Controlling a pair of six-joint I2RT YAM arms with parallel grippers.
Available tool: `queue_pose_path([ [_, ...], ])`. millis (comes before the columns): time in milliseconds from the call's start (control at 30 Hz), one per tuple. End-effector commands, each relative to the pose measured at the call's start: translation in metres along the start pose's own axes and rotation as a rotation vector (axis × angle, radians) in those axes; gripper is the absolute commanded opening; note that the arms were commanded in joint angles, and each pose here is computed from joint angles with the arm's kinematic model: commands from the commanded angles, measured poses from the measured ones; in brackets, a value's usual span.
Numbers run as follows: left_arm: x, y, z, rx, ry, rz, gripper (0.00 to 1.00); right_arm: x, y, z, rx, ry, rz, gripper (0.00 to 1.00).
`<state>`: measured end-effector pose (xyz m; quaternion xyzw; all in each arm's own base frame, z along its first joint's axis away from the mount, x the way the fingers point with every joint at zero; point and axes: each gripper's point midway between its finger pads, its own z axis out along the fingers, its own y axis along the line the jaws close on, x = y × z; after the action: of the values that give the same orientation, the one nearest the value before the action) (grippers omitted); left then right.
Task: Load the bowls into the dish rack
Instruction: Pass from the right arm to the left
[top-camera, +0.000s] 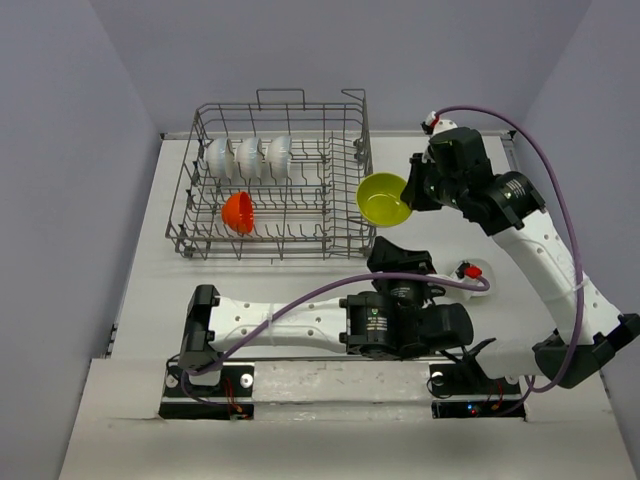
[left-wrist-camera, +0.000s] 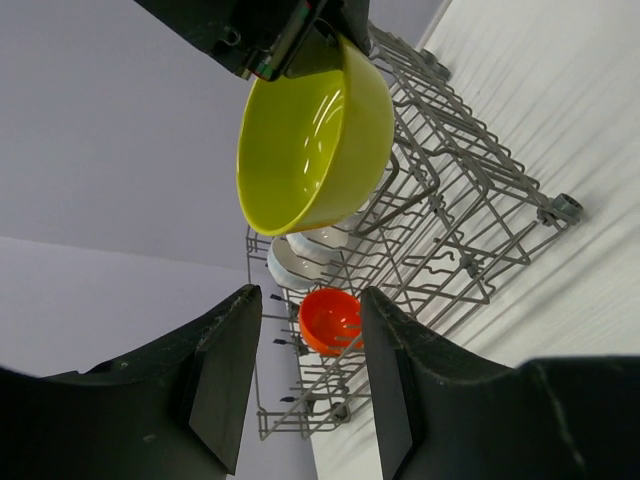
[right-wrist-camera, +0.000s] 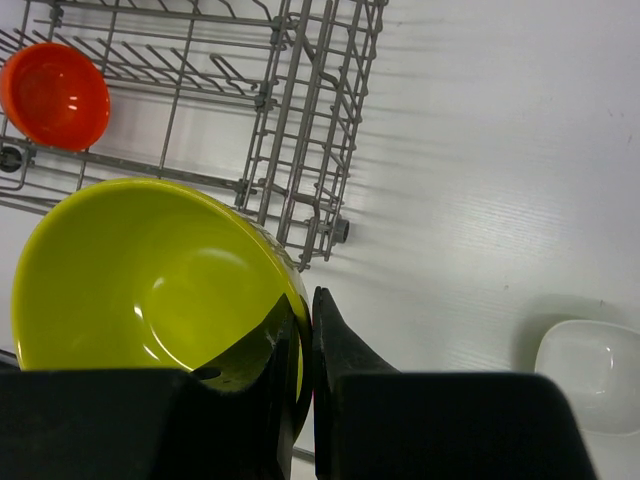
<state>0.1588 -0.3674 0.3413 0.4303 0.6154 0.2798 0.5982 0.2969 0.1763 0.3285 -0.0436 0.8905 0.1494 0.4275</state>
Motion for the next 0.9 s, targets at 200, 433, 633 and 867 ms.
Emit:
queue_pose_path([
  [200, -0.03, 0.022, -0.004, 0.059, -0.046, -0.106, 0.57, -0.013, -0.004, -0.019, -0.036, -0.129, -0.073, 0.01],
  [433, -0.035, 0.011, 0.011, 0.165, -0.05, -0.121, 0.59, -0.024, -0.007, -0.02, -0.063, -0.304, -0.085, 0.01],
  [633, -0.034, 0.008, 0.01, 0.227, -0.056, -0.137, 0.6, -0.036, -0.011, -0.024, -0.057, -0.416, -0.079, 0.01],
  [867, -0.034, 0.003, 0.014, 0.261, -0.057, -0.141, 0.61, -0.051, -0.003, -0.029, -0.087, -0.478, -0.067, 0.01],
])
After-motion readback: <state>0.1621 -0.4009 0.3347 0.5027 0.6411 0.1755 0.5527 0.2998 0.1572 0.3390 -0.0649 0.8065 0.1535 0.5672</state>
